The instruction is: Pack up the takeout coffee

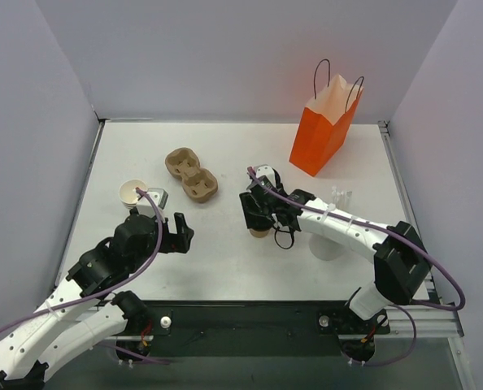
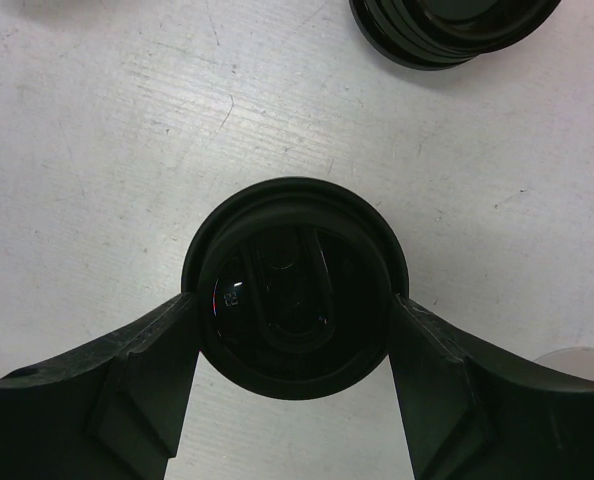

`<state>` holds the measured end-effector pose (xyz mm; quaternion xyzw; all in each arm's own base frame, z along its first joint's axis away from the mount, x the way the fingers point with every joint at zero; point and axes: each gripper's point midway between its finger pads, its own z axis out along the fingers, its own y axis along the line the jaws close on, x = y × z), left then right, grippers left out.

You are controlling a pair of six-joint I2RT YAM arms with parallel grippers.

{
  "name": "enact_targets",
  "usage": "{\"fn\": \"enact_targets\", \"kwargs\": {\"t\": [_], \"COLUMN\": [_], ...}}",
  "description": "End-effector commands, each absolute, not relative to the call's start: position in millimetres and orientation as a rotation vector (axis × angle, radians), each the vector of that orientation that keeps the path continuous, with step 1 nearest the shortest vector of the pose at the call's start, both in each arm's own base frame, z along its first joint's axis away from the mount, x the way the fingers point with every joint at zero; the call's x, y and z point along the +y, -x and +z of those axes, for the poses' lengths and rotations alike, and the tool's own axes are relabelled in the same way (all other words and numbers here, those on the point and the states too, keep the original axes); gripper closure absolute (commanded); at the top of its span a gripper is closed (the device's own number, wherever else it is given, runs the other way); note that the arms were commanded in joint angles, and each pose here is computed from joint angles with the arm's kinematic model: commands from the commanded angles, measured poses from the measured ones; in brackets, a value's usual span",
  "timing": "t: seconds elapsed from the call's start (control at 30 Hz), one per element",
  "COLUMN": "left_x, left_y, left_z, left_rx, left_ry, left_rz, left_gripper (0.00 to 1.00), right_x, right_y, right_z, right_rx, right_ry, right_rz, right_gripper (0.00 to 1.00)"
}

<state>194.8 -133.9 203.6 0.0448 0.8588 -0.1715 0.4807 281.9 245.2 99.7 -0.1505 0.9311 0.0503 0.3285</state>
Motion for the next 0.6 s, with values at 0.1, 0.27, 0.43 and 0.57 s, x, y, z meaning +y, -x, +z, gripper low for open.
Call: {"fn": "enact_targets", "kwargs": {"t": [0.1, 0.27, 0.43, 0.57], "left_x": [-131.9, -131.5, -130.8, -131.7], "left_y": [-195.4, -194.3, -192.5, -192.9], "left_z": [208.7, 209.1, 211.8, 210.8], "left_rx": [2.072, 2.070, 2.058, 2.061], "left_ry": [-0.086, -0.085, -0.084, -0.087], "left_rz": [-0.416, -0.414, -0.415, -0.414], "left_gripper": [0.03, 0.03, 0.03, 0.03], "right_x": [194.7, 158.5, 121.3, 117.4], "right_y": [-266.0, -283.2, -291.3, -293.9], "right_z": [79.8, 93.7, 92.1, 97.7], "right_rx": [2.558, 2.531, 2.566, 2.563], "right_ry": [0.342, 0.250, 0.124, 0.106], "right_rz": [-0.073, -0.171, -0.188, -0.159], "right_gripper": [0.53, 0.54, 0.52, 0.44]}}
